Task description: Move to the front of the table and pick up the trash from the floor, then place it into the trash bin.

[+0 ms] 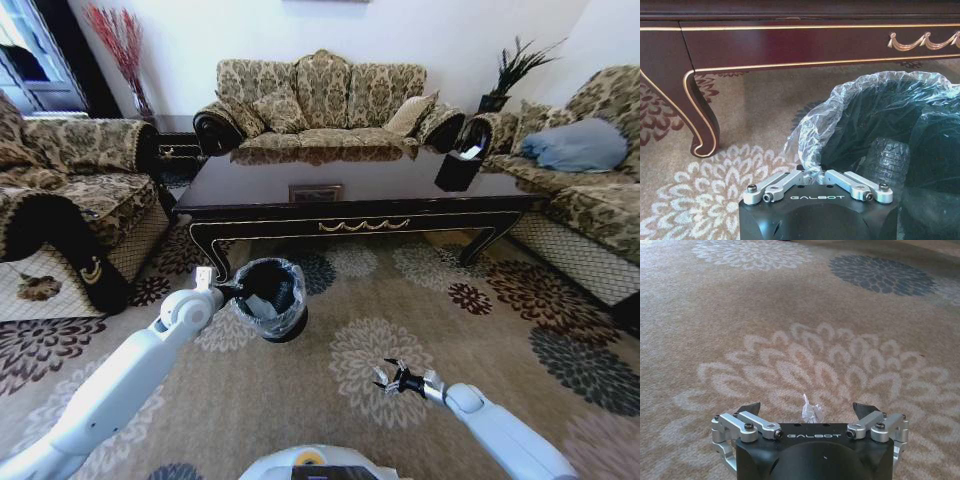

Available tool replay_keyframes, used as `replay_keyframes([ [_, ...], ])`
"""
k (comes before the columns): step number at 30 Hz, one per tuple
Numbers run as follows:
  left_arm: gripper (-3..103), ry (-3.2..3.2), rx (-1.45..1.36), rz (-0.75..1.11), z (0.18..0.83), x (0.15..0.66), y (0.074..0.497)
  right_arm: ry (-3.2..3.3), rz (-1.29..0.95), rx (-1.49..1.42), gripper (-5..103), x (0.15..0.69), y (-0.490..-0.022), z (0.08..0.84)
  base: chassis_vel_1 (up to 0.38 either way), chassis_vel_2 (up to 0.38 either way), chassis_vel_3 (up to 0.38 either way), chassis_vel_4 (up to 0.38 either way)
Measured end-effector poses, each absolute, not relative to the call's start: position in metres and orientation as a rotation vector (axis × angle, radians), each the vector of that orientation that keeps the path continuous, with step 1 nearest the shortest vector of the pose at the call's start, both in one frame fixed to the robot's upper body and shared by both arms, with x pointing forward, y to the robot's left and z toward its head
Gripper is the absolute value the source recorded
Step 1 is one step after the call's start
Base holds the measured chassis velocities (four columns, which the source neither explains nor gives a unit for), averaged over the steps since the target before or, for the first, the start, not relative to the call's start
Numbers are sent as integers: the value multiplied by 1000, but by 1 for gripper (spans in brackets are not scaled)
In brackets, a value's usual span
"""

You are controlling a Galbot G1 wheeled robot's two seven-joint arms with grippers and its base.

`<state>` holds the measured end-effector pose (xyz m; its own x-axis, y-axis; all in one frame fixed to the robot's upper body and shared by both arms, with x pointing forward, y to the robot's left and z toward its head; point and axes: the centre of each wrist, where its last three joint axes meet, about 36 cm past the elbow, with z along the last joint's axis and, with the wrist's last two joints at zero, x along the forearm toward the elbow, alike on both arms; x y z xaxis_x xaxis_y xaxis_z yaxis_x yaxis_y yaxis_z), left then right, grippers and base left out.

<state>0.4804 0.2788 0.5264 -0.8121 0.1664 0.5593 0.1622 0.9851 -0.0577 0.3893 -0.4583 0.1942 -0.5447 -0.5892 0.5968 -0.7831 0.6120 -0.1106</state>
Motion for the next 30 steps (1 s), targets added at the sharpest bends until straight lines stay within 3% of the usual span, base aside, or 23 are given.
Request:
replay_keyframes([
  [12, 1, -2529, -228, 9, 523, 481, 278, -2374, 413, 913, 97, 378, -453, 182, 0, 0, 0, 0],
  [22, 1, -2528, -228, 9, 522, 481, 277, -2362, 425, 888, 61, 370, -453, 177, 0, 0, 0, 0],
  [25, 1, -2527, -228, 8, 522, 481, 277, -2357, 425, 897, 61, 369, -454, 176, 0, 0, 0, 0],
  [30, 1, -2527, -226, 5, 522, 481, 278, -2349, 432, 921, 50, 366, -455, 175, 0, 0, 0, 0],
])
